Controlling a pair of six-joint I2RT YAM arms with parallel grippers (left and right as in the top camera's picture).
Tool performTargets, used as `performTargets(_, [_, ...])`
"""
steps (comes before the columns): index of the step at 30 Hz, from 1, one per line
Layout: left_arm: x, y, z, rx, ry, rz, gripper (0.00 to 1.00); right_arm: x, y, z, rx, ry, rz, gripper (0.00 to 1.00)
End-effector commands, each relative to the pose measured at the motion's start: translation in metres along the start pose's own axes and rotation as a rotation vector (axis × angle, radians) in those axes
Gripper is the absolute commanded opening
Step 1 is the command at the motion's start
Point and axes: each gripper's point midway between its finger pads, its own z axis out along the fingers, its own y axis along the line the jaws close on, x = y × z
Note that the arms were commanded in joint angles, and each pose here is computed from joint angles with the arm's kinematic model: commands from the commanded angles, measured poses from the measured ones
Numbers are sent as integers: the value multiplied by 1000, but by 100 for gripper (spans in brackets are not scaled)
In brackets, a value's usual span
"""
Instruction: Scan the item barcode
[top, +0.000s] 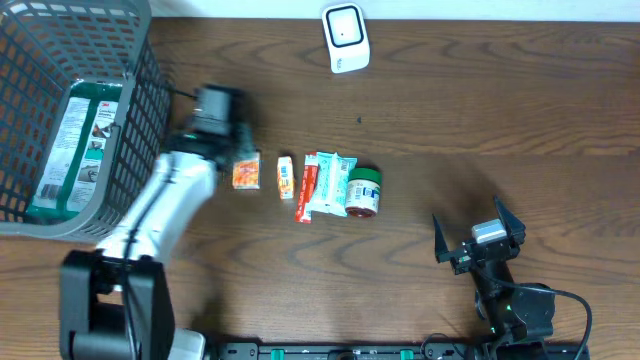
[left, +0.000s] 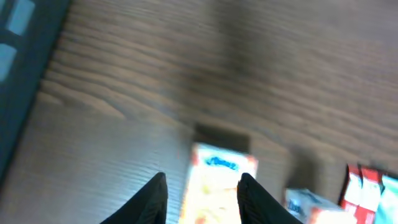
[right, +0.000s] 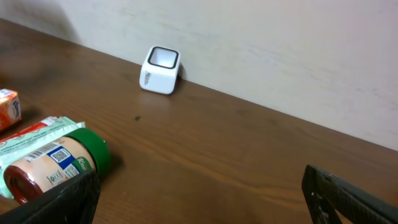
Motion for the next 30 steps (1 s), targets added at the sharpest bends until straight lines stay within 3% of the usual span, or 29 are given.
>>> performTargets(1, [8,-14,-3,328,100,61,38,0,3,0,-10,1,12,99])
performTargets(6, [25,7,12,409,178,92,38,0,3,0,-10,1,12,99])
performTargets(10, [41,-6,25,492,229,144,38,0,3,0,-10,1,12,99])
performTargets(19, [64,-3,68,484,308,126,37,0,3,0,-10,1,12,99])
performTargets(24, [56,-4,59,485,280,130,19,0,3,0,-10,1,12,99])
performTargets(26, [47,-6,44,483,253,118,7,0,3,0,-10,1,12,99])
performTargets(30, [33,1,20,383,208,90,7,0,3,0,-10,1,12,99])
